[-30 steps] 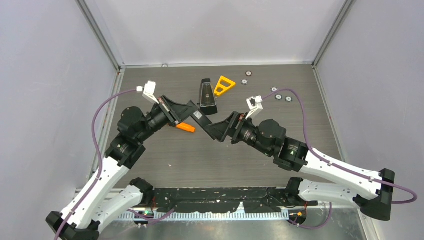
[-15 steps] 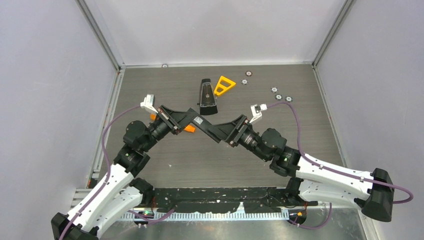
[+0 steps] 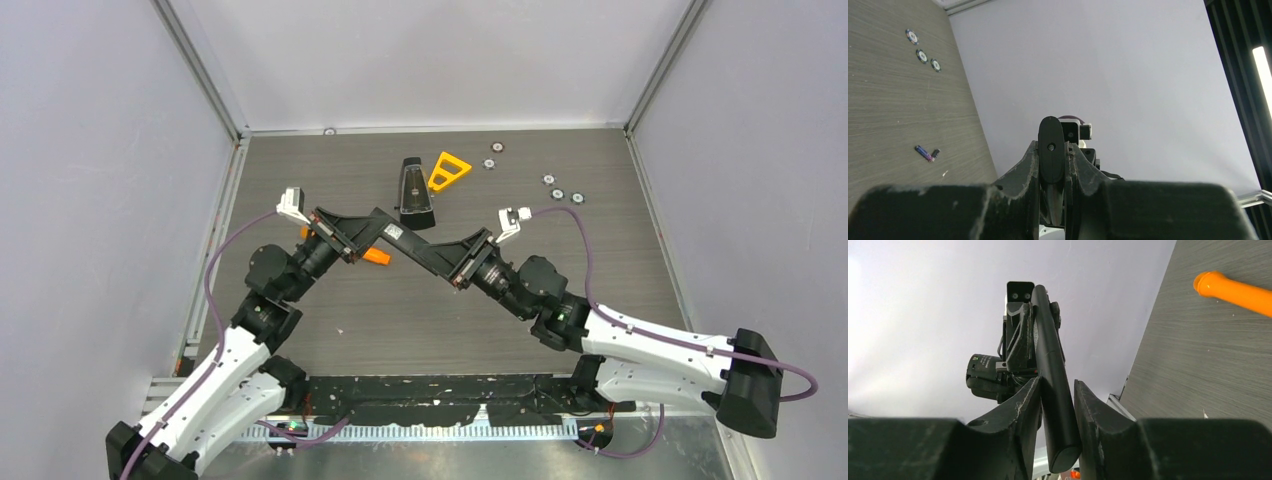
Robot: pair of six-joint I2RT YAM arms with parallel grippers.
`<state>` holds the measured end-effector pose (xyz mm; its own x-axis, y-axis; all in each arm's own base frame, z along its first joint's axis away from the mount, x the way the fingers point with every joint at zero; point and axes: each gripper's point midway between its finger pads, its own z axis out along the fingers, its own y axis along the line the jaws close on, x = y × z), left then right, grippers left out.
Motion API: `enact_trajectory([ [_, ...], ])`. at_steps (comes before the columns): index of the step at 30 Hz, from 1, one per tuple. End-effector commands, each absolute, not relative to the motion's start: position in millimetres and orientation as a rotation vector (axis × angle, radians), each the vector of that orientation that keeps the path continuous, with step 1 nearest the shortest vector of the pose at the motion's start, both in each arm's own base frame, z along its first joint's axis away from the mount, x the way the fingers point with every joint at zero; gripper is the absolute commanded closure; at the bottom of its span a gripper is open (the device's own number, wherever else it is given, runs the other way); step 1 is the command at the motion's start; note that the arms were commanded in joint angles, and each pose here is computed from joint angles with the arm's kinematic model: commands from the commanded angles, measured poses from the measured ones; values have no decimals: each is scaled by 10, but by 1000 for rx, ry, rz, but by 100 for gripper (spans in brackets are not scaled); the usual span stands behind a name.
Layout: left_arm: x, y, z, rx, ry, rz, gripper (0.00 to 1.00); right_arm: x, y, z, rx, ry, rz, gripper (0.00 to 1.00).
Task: Load the batteries into the remote control
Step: Remove the battery cover from the remote control.
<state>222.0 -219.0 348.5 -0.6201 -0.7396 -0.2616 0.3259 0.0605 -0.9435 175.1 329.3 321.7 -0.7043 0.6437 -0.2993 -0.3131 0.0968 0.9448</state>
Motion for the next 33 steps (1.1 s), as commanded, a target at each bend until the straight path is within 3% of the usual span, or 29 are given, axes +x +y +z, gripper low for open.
enact_trajectory([
  [1, 2221, -2207, 3623, -357, 1474, -1688, 99, 1753, 3292, 3638, 330, 1560, 1777, 67],
  [3, 2213, -2229, 3608, -326, 1483, -1681, 83, 1764, 3293, 3638, 329, 1573, 1778, 74],
  [4, 2207, -2237, 3590, -312, 1488, -1675, 62, 1785, 3285, 3625, 333, 1578, 1772, 75],
  [5, 2198, -2242, 3570, -293, 1492, -1667, 50, 1798, 3278, 3620, 335, 1582, 1775, 77],
  [8, 2152, -2274, 3512, -201, 1508, -1641, 34, 1822, 3278, 3561, 332, 1603, 1782, 81],
  [10, 2135, -2321, 3440, -132, 1549, -1626, 32, 1832, 3281, 3521, 317, 1611, 1803, 81],
  [15, 2117, -2395, 3309, -45, 1619, -1625, 45, 1790, 3268, 3406, 239, 1647, 1828, 79],
  [23, 2184, -2448, 3249, -63, 1635, -1666, 51, 1807, 3292, 3308, 190, 1714, 1793, 75],
  [27, 2178, -2480, 3238, -54, 1637, -1694, 64, 1826, 3334, 3216, 201, 1747, 1791, 75],
  [33, 2171, -2465, 3151, -64, 1675, -1667, 95, 1888, 3334, 3110, 224, 1778, 1757, 73],
])
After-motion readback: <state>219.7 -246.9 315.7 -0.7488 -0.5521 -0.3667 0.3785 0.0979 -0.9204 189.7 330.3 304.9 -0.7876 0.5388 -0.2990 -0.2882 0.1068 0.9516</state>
